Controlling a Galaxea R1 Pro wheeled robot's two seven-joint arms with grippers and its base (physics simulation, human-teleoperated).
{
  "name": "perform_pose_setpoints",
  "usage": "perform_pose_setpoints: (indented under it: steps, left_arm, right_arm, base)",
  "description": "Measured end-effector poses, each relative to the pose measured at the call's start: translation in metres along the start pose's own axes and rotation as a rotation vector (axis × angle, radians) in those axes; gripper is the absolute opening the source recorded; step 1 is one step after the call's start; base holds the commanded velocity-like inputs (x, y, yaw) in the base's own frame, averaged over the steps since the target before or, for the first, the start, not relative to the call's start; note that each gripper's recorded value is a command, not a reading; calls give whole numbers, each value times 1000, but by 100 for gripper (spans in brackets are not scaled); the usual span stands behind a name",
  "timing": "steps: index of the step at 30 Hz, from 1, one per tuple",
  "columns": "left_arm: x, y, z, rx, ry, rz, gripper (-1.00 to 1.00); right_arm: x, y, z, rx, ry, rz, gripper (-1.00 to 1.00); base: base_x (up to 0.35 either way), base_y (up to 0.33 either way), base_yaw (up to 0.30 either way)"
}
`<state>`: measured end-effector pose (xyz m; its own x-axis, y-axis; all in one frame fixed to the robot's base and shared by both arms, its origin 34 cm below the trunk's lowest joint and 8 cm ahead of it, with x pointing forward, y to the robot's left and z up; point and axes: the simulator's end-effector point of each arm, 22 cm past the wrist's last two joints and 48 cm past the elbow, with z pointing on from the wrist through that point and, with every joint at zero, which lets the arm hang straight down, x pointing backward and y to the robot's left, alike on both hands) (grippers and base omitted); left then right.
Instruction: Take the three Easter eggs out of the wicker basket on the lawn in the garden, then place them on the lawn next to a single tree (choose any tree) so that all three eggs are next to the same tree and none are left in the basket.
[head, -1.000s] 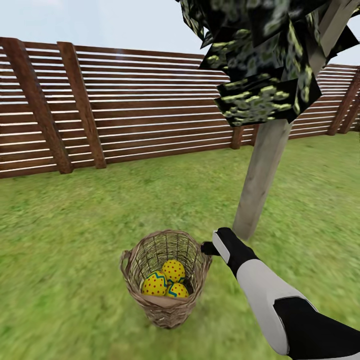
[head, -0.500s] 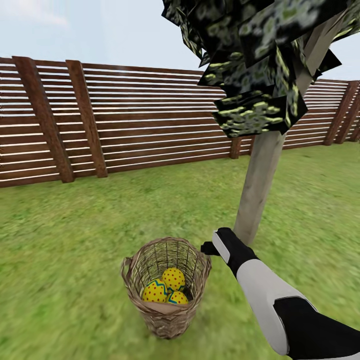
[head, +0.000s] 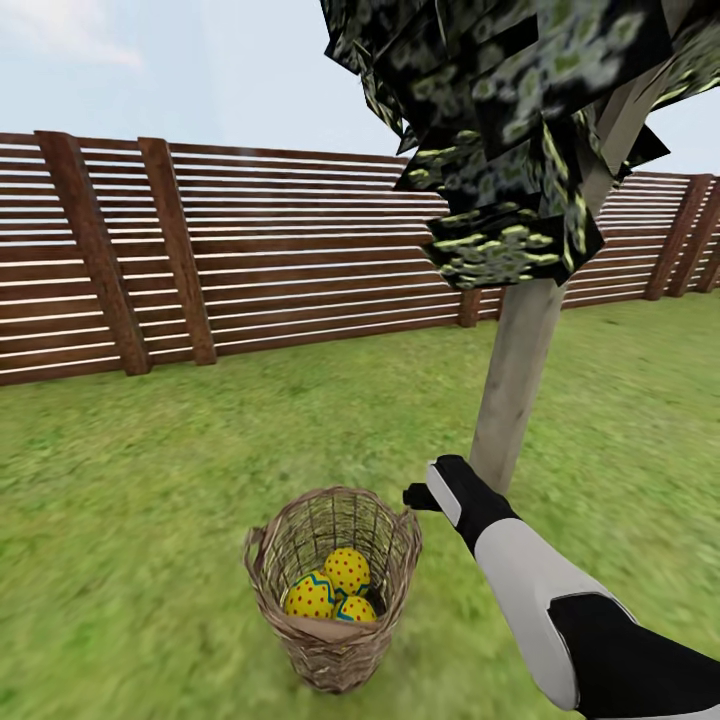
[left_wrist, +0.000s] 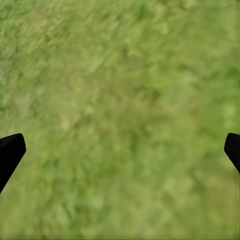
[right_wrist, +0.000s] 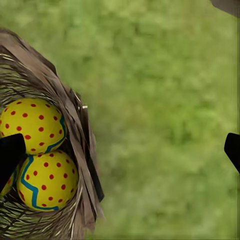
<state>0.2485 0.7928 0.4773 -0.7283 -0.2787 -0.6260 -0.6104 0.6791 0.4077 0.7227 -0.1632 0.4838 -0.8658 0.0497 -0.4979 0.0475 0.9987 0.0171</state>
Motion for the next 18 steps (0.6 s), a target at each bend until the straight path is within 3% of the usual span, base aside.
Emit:
perform_pose_setpoints:
  steps: [6, 18]
  left_arm:
    - [-11, 4, -8, 0, 1, -2, 100]
    - [-34, 11, -25, 3, -4, -11, 100]
  right_arm:
    - [-11, 0, -11, 0, -3, 1, 100]
    - [-35, 1, -38, 0, -16, 1, 100]
  base:
    - [0, 0, -100]
    - [0, 0, -195]
